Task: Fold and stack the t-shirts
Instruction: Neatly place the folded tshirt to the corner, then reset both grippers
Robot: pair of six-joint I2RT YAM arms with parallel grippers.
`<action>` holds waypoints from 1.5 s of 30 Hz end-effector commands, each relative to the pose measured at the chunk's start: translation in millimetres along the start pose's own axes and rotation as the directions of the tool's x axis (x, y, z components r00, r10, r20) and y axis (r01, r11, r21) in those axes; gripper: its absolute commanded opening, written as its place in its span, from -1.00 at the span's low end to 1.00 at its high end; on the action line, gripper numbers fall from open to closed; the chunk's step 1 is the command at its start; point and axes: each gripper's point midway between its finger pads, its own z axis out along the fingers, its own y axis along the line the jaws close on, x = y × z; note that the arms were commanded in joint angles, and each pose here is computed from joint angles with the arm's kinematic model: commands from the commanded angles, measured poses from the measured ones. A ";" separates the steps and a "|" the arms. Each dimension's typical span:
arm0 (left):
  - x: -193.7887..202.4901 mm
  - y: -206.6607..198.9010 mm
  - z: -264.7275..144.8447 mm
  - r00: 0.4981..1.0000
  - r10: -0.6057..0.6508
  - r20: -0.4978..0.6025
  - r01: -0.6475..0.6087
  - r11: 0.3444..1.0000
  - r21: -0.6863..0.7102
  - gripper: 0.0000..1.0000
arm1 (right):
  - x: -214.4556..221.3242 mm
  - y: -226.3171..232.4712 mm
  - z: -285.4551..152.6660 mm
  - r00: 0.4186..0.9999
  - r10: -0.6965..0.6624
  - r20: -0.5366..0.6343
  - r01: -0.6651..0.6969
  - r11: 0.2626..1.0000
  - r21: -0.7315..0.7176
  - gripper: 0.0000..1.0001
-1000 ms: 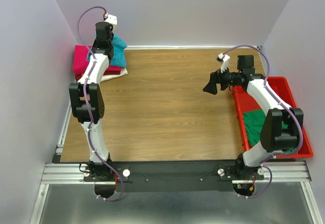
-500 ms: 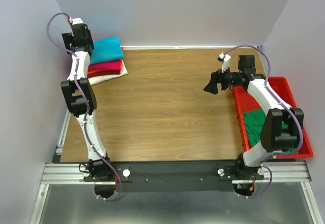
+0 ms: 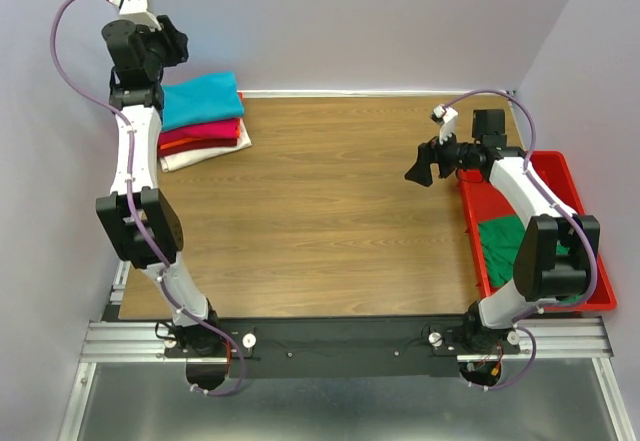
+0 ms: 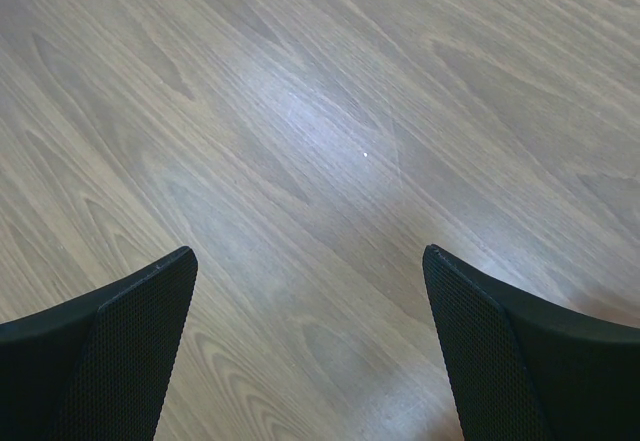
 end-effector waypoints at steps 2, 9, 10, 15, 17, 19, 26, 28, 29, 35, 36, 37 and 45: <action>95.4 -63.1 11.9 0.924 -0.233 -0.302 0.352 0.825 0.441 -0.34 | 0.1 0.9 -6.0 1.000 -0.025 0.011 0.025 1.000 0.008 1.00; 161.1 -51.8 41.1 0.840 -0.319 -0.439 0.499 0.773 0.393 -0.60 | 3.0 0.9 -3.5 1.000 -0.023 0.005 0.023 1.000 0.001 1.00; 184.6 -42.5 46.1 0.808 -0.349 -0.474 0.531 0.780 0.331 -0.59 | 3.4 0.8 -3.2 1.000 -0.022 0.004 0.022 1.000 0.000 1.00; 268.5 -9.9 52.2 0.712 -0.395 -0.581 0.550 0.828 0.111 -0.60 | 3.8 0.7 -3.1 1.000 -0.022 0.002 0.022 1.000 -0.001 1.00; 288.8 0.8 48.5 0.689 -0.408 -0.598 0.551 0.832 0.068 -0.61 | 3.5 0.7 -3.4 1.000 -0.021 0.002 0.021 1.000 0.001 1.00; 296.9 4.5 44.1 0.685 -0.411 -0.602 0.552 0.832 0.060 -0.60 | 4.0 0.3 -3.1 1.000 -0.020 0.001 0.020 1.000 0.002 1.00; 217.4 -11.1 42.4 0.765 -0.362 -0.533 0.543 0.807 0.232 -0.39 | 5.1 0.9 -2.5 1.000 -0.021 -0.002 0.021 1.000 -0.004 1.00; 164.4 -23.0 40.1 0.830 -0.316 -0.460 0.491 0.805 0.333 -0.33 | 3.0 1.3 -4.3 1.000 -0.031 0.002 0.031 1.000 -0.001 1.00; 146.0 -27.2 37.0 0.851 -0.297 -0.434 0.467 0.806 0.364 -0.23 | 2.5 -0.6 -5.5 0.999 -0.043 0.000 0.043 0.999 0.012 1.00; 30.8 -28.7 -3.2 0.981 -0.119 -0.154 0.165 0.928 0.334 0.47 | -20.0 -29.8 -34.4 0.993 -0.114 -0.012 0.113 0.962 0.250 1.00; 20.7 -34.0 -22.2 0.992 -0.056 -0.113 0.089 0.945 0.315 0.48 | -32.4 -32.9 -46.7 0.992 -0.128 0.010 0.119 0.943 0.310 1.00; 42.7 -28.0 -18.7 0.987 -0.069 -0.147 0.108 0.955 0.276 0.49 | -39.7 -38.9 -55.6 0.992 -0.125 0.027 0.106 0.922 0.372 1.00; 39.7 -37.5 -127.6 0.998 0.054 0.027 -0.056 0.993 0.100 0.90 | -66.7 -73.1 -153.4 0.964 -0.030 0.264 -0.187 0.626 0.757 1.00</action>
